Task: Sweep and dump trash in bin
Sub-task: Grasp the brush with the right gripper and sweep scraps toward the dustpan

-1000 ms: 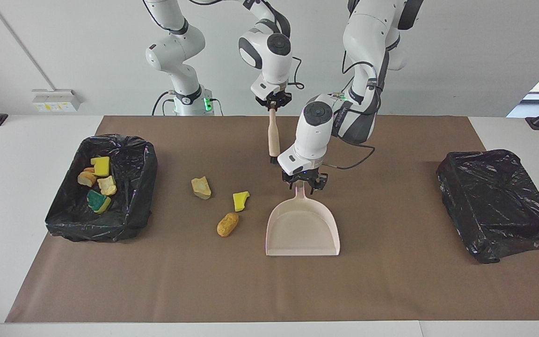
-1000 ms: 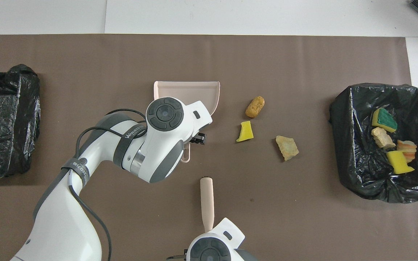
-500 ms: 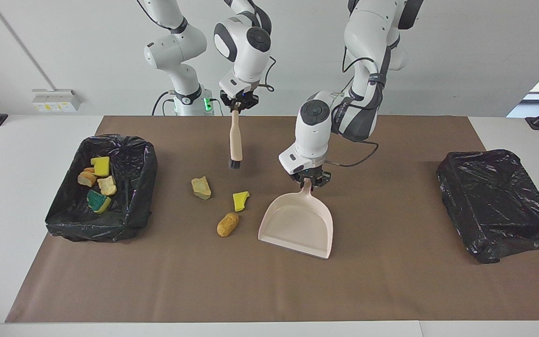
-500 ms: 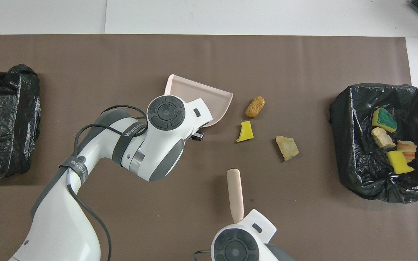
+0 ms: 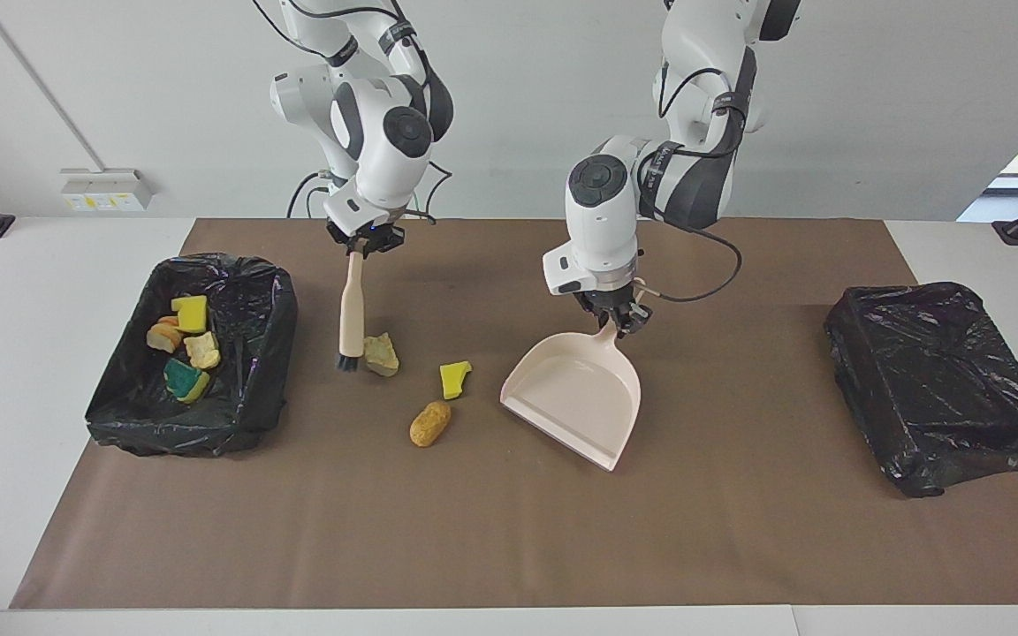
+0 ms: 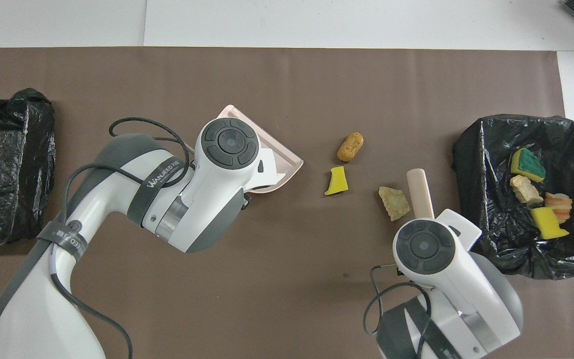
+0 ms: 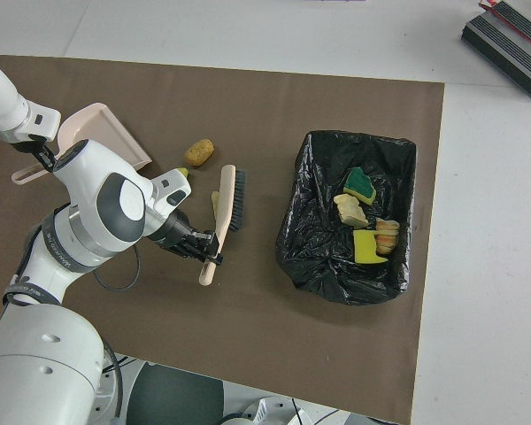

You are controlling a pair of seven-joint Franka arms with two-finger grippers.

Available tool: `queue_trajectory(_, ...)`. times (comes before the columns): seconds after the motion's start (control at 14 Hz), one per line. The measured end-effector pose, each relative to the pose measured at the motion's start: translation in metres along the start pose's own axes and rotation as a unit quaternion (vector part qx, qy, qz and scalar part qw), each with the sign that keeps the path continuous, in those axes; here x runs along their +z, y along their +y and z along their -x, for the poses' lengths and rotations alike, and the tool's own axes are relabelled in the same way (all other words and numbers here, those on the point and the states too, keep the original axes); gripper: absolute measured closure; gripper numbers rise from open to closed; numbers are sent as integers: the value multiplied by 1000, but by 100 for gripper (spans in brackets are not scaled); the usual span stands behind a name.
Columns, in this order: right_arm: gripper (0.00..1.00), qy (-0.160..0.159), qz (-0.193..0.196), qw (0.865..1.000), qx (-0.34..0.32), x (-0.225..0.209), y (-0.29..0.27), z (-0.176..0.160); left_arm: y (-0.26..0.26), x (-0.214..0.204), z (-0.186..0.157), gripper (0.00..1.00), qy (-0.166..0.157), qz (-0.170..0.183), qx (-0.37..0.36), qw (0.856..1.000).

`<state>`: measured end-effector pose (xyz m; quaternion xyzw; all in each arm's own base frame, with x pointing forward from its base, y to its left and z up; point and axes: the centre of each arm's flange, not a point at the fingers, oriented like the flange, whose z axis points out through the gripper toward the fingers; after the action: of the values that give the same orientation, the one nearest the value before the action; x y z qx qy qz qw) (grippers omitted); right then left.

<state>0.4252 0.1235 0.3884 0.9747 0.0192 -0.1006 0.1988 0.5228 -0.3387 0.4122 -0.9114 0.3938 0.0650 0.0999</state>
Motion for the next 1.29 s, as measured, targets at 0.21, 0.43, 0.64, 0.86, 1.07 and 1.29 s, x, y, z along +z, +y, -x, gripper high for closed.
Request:
queue_trajectory(0.21,74,-13,-12,1000,-16,29,10,-19,4,4,3,67,-18,3,116,993)
queue_trajectory(0.43,74,-19,-27,999,-34,51,-17,-30,5,6,4,67,-23,6,198,980)
queue_trajectory(0.64,74,-32,-78,996,-42,46,-36,-27,12,11,3,67,-24,6,230,973)
queue_trajectory(0.86,74,-28,-118,991,-59,31,-67,-21,34,17,-2,67,-18,-11,263,965)
queue_trajectory(1.07,74,-23,-150,986,-71,27,-104,-19,46,24,-3,67,-28,-34,287,957)
queue_trajectory(1.29,74,-26,-196,978,-67,14,-131,-19,60,40,-1,67,-39,-38,304,951)
